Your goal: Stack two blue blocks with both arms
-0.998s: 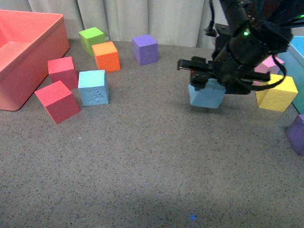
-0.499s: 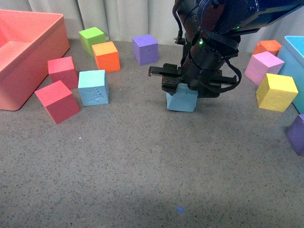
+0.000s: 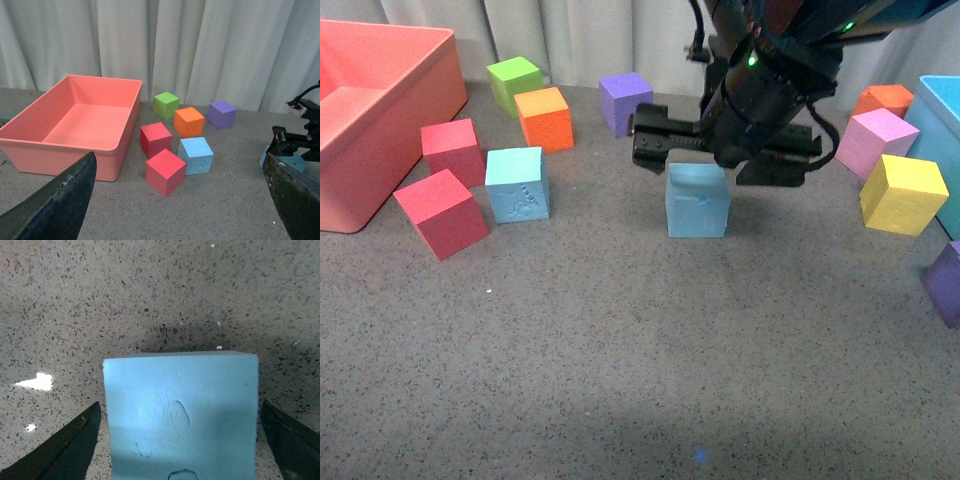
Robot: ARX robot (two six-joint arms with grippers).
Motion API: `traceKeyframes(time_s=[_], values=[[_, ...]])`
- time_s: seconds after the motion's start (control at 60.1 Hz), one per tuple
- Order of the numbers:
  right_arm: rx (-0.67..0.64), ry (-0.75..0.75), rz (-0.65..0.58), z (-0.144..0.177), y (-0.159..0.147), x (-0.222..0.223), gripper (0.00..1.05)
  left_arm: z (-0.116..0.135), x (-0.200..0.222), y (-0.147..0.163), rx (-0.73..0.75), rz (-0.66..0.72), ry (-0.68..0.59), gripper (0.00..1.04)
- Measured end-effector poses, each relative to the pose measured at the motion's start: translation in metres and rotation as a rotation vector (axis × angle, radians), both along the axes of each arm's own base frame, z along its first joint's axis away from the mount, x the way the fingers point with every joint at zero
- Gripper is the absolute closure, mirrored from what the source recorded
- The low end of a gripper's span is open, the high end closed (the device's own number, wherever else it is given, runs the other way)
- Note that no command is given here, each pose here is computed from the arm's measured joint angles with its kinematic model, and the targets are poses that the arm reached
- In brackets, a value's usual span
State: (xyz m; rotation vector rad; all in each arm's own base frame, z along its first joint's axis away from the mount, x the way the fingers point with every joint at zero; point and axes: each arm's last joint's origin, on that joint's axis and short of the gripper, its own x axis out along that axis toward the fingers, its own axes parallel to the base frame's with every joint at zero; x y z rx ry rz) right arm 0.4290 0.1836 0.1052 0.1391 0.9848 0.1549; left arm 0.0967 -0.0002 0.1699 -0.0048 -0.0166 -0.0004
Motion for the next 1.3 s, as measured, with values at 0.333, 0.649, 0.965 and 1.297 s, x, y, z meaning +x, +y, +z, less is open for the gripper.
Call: traceKeyframes(time_s=[0.333,0.649,0.965,1.297], values=[[-0.169,-0.681,-0.098,0.014,-0.041,-0.040,0.39,0.000,0.000,0.000,0.000,0.000,0.000,0.07],[-0.139,-0.974,-0.161,0.051,-0.122,-0.136,0.96,0.000,0.000,0.000,0.000,0.000,-0.001,0.07],[-0.141,-0.974,-0.154,0.056,-0.154,-0.198,1.04,0.000,0.000,0.000,0.000,0.000,-0.001,0.07],[-0.140,-0.967,-0.150,0.056,-0.170,-0.244,1.04,0.000,0.000,0.000,0.000,0.000,-0.001,0.07]])
